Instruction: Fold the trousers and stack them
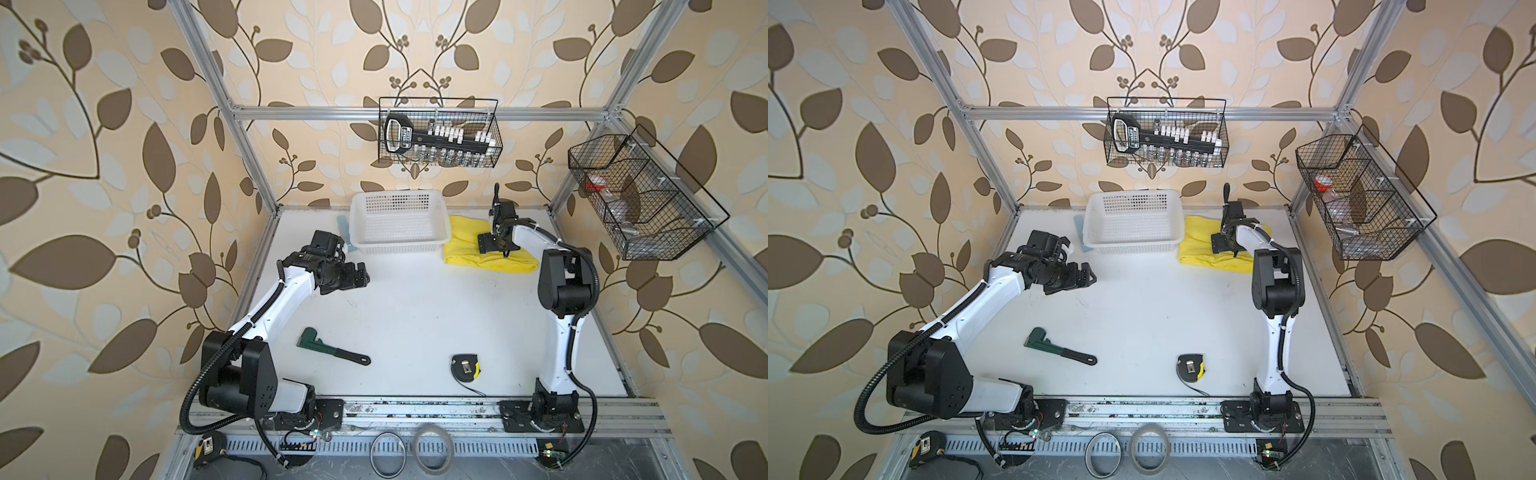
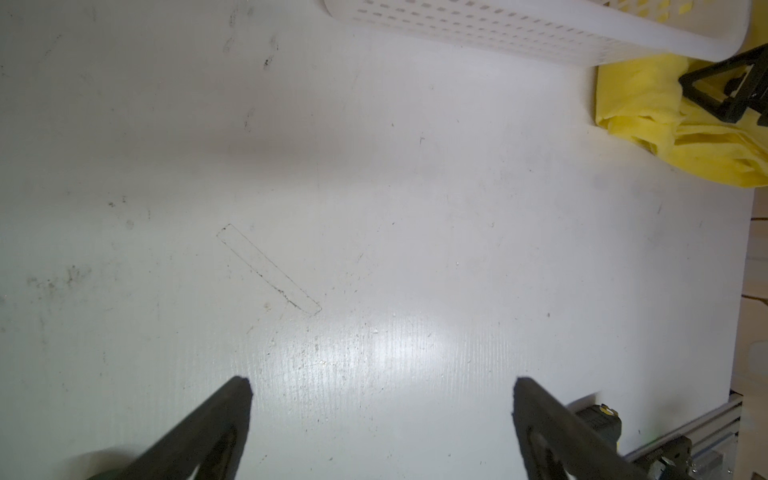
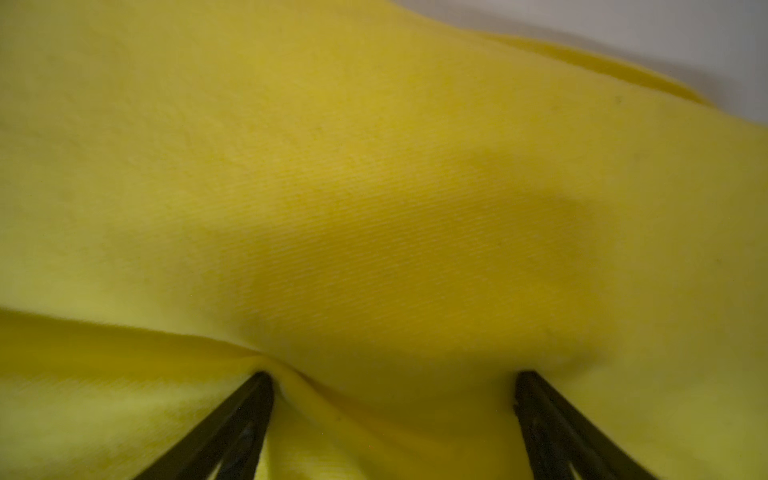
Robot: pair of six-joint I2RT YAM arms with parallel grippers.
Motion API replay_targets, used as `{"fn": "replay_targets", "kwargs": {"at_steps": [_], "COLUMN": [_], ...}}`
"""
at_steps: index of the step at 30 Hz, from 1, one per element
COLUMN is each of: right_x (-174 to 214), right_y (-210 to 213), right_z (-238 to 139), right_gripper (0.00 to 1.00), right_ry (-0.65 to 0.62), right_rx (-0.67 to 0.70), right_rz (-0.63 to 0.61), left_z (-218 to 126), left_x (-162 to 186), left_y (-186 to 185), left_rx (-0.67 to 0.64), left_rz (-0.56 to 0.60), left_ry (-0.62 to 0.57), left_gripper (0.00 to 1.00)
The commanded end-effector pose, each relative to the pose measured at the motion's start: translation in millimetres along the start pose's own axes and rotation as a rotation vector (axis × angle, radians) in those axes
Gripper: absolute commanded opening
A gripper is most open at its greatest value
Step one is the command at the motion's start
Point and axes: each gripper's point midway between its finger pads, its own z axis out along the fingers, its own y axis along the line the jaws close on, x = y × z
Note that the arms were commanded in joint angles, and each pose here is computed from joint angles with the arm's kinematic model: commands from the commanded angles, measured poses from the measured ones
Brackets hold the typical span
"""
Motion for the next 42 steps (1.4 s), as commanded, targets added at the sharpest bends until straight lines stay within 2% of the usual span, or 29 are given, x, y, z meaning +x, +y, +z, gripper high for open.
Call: {"fn": "replay_targets", "kwargs": {"at_steps": [1,8,11,14,18,24,30,38,42], "right_x": [3,-20,-35,-46,-36,9,27,45,37], "right_y": [4,7,6,0,-13,-45,-75,-71,-71], "right_z": [17,20,-9,-45,-72,-47,-15,12,22], "right_gripper": [0.92,0.91,0.92,0.92,0.92,0.9,0.9,0.89,0.88], "right_ry": [0.029,-0.019,-0.082,-0.184,-0.229,-0.162,-0.128,-0.017,-0.008], "right_rx": [-0.046,-0.14,-0.121,-0.171,-0.2,-0.181,-0.169,-0.229,-0.239], "right_rz": [-0.116,-0.147,-0.144,-0.062,0.032,0.139,0.231,0.29,0.296], "left_z": [-5,11,13,16,20,18,18,18,17], "left_x": [-10,-10,-13,-15,-15,-14,-11,-9,-9], "left_y": [2,9,9,7,6,6,7,7,9], "left_rx": [-0.019,-0.04,-0.041,-0.035,-0.024,-0.022,-0.026,-0.025,-0.032], "left_rz": [0.026,0.012,0.009,0.002,-0.008,0.002,0.008,0.005,0.008], "left_ry": [-0.014,0.029,0.032,0.034,0.042,0.044,0.05,0.053,0.052], "left_gripper": [0.99,0.99,0.99,0.99,0.99,0.99,0.99,0.99,0.99]}}
